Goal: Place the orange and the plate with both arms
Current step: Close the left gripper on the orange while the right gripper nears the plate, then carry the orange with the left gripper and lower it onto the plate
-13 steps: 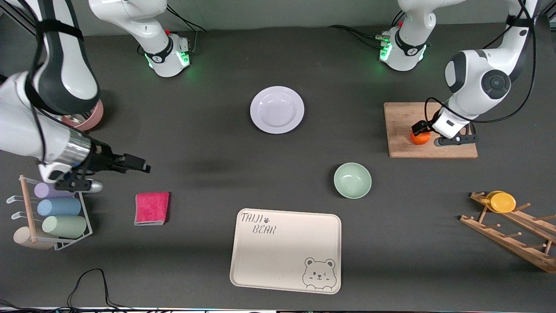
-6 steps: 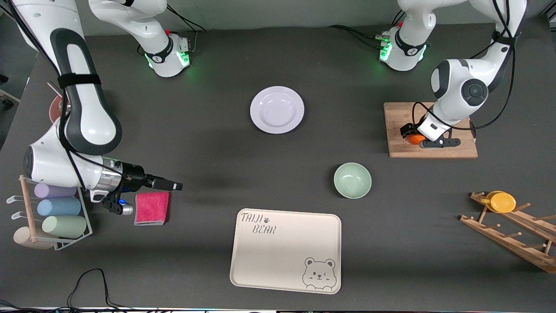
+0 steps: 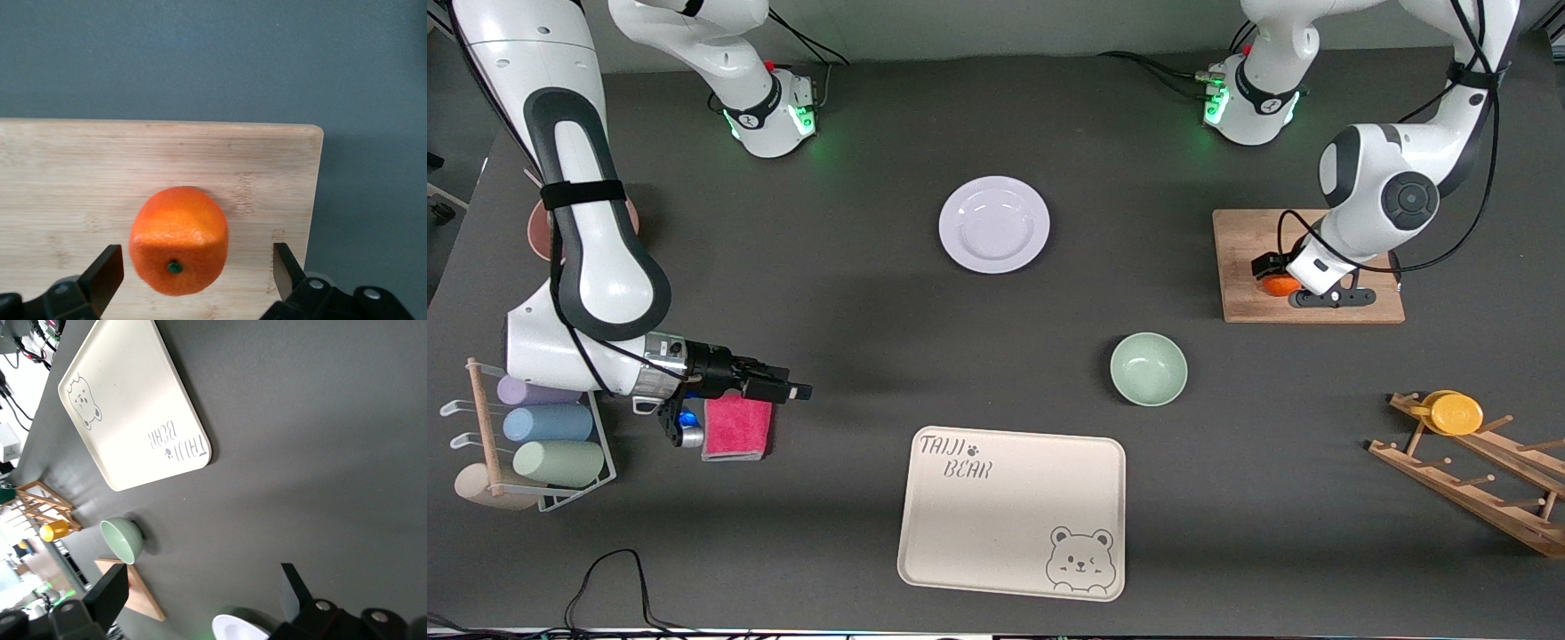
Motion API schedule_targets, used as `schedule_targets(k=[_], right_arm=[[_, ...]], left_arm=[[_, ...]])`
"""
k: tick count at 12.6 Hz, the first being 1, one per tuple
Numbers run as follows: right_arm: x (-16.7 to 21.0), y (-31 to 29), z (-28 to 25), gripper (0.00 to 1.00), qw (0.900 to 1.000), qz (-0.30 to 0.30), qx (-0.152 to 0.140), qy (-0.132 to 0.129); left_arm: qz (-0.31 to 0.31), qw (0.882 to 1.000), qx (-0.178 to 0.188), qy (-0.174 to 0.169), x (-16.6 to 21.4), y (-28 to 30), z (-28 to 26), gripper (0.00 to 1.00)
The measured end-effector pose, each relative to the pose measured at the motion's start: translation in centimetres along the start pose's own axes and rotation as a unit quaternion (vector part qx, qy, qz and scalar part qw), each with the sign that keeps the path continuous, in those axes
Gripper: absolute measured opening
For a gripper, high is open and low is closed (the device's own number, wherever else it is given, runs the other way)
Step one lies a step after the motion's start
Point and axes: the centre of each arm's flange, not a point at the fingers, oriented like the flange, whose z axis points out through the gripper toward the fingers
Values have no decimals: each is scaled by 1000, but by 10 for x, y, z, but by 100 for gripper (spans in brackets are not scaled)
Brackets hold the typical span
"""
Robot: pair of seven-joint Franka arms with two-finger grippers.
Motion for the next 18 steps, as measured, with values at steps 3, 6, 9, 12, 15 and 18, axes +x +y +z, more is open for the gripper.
schedule_targets(k=[3, 6, 9, 12, 15, 18], right_arm=[[-7, 11, 19, 100, 993, 72, 87, -22], [-24, 32, 25, 100, 985, 121, 119, -25], [-57, 52, 33, 100, 970, 146, 191, -24], [-93, 73, 51, 100, 981, 29, 193, -15], [-140, 109, 89, 100, 981, -46, 185, -40], [-172, 122, 109, 100, 973, -73, 198, -92]], left_arm=[[4, 1000, 4, -3, -1, -1, 2, 100], [6, 1000, 3, 1, -6, -1, 18, 100], [12, 1000, 7, -2, -8, -3, 28, 100], [10, 1000, 9, 6, -6, -10, 29, 100], [10, 1000, 5, 13, -4, -10, 37, 75], [9, 1000, 6, 13, -3, -10, 34, 71]])
